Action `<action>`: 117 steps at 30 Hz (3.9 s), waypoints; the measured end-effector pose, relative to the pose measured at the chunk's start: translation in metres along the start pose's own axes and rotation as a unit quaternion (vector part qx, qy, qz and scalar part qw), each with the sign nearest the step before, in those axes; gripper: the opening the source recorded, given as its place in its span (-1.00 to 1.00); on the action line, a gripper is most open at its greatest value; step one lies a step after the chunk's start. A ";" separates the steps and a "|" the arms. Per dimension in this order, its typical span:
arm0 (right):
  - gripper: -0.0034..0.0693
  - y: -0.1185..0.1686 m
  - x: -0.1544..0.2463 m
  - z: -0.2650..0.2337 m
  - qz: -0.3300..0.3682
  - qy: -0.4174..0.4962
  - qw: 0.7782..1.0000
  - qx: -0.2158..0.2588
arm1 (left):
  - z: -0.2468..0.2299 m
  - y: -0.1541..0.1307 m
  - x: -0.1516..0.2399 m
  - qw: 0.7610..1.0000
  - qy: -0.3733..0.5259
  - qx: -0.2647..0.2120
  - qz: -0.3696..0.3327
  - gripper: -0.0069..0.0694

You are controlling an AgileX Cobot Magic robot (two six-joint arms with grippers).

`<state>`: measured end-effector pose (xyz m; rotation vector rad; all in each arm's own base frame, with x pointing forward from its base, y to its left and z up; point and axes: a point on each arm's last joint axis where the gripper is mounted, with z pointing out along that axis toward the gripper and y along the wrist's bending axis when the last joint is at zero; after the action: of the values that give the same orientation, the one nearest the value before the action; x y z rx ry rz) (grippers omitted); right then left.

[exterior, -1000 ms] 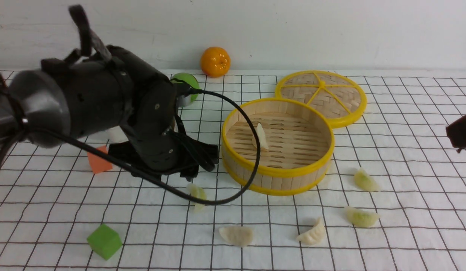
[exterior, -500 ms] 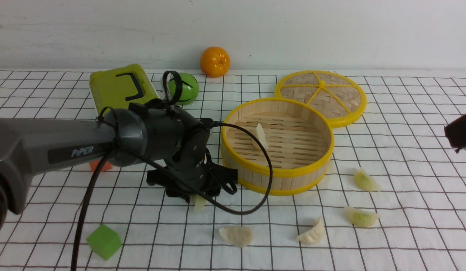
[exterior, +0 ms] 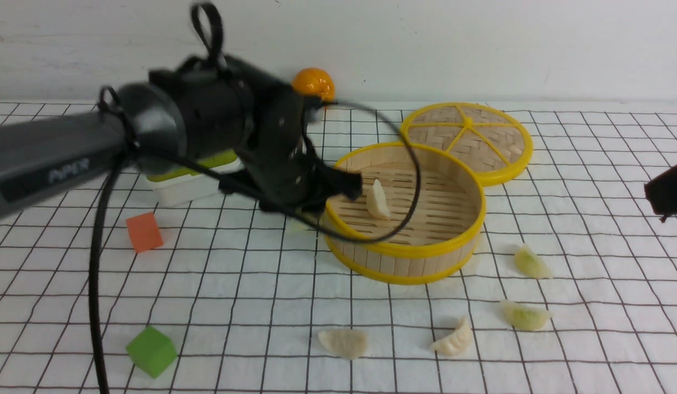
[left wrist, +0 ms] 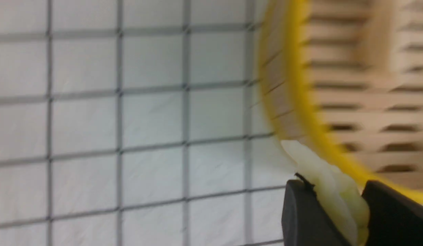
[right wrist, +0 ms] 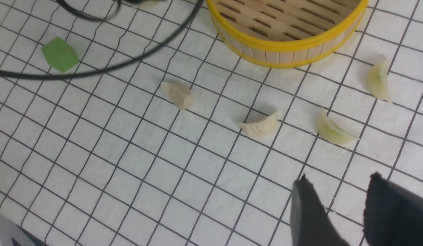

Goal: Put the dumplings into the steamer on the table with the white tablecloth.
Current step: 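Reach for and grasp a dumpling on the table with the left gripper, then place the dumpling into the bamboo steamer basket with the left gripper, then reach for and grasp a dumpling on the table with the left gripper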

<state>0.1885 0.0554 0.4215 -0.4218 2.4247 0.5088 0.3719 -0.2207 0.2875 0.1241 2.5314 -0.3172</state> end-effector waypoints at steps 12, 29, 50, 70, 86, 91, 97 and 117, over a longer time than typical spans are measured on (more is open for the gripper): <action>-0.23 0.001 0.000 0.000 0.003 -0.002 1.000 -0.008 | 0.033 -0.059 -0.058 0.983 -0.033 0.182 -0.019 -0.29; -0.23 0.001 0.000 0.000 -0.016 -0.002 1.000 -0.008 | 0.148 -0.050 -0.035 0.990 -0.015 0.138 -0.032 -0.21; -0.23 0.001 0.001 0.001 -0.016 0.001 1.000 -0.008 | -0.026 -0.049 -0.068 0.985 -0.001 0.085 0.152 0.05; -0.23 0.009 -0.001 0.001 -0.037 -0.014 0.998 -0.054 | -0.120 0.029 0.093 0.955 0.140 0.079 0.248 -0.85; -0.23 0.011 -0.002 0.000 -0.041 -0.017 0.997 -0.061 | -0.002 0.004 0.119 0.921 0.166 0.119 0.331 0.38; -0.23 0.011 -0.002 0.000 -0.041 -0.018 0.997 -0.062 | 0.028 -0.016 0.124 0.905 0.109 0.125 0.393 0.66; -0.23 0.011 -0.002 0.000 -0.041 -0.018 0.997 -0.062 | 0.052 -0.018 0.126 0.907 0.087 0.116 0.396 0.63; -0.23 0.011 -0.002 0.000 -0.041 -0.018 0.997 -0.062 | -0.019 -0.040 0.035 0.961 -0.033 0.096 0.255 -0.14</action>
<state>0.1855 0.0655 0.4253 -0.5592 2.3388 0.6279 0.3259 -0.2535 0.2911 0.8107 2.2931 -0.3470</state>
